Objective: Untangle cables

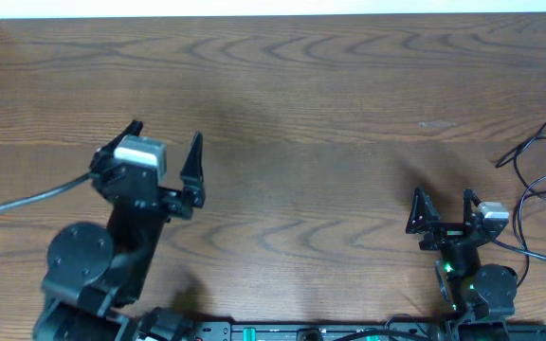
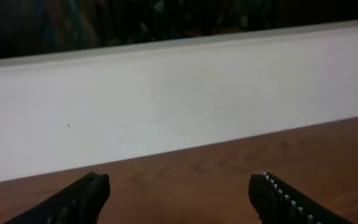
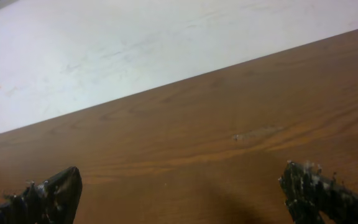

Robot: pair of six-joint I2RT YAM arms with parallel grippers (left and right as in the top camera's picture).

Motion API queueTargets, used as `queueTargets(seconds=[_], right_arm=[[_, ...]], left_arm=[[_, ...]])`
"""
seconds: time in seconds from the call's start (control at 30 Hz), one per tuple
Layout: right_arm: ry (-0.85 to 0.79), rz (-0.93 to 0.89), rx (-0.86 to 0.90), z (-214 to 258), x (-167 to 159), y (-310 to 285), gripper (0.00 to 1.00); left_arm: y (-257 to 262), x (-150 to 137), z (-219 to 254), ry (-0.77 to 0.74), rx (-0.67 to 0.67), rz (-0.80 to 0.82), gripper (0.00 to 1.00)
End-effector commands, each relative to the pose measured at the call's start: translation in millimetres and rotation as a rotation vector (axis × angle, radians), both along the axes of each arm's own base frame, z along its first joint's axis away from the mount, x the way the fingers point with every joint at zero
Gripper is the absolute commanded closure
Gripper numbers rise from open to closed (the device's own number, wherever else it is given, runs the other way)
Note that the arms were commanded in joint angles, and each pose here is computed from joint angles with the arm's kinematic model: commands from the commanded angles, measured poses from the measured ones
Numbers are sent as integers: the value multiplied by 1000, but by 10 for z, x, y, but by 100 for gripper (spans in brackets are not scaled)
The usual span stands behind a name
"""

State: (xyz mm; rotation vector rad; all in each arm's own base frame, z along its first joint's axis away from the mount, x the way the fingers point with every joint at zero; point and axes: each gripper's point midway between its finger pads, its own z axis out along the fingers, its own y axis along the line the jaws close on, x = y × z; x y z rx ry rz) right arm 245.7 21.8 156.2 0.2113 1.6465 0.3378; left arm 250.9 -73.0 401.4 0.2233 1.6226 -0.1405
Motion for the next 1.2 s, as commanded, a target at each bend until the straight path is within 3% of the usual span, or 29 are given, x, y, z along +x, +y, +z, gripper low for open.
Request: queueTargets(seconds=[0.0,0.13,0.33,0.5,0.73,0.93,1.17], right_arm=[[-5,7,-13,6,-6,18,1],[-5,7,-13,5,-6,18,1],[-5,7,-12,6,-6,18,1],[-5,7,-12,6,-6,18,1],[-5,7,-12,6,-6,18,1],[-5,7,-12,6,-6,18,1],[-5,7,-12,6,-6,18,1]], left_arm=[[-92,237,-250,57,45,-4,23],[-321,629,-670,116,52,-40,23],[-848,1033,-1112,249,-108,-207,22],[-1123,1298,-1553,336,-117,-287,7],[-1189,1413,-1825,391,-117,-290,1],[-1182,1490,-1776,304,-2,-302,1],[-1102,1615,-1878,303,3,-264,0]])
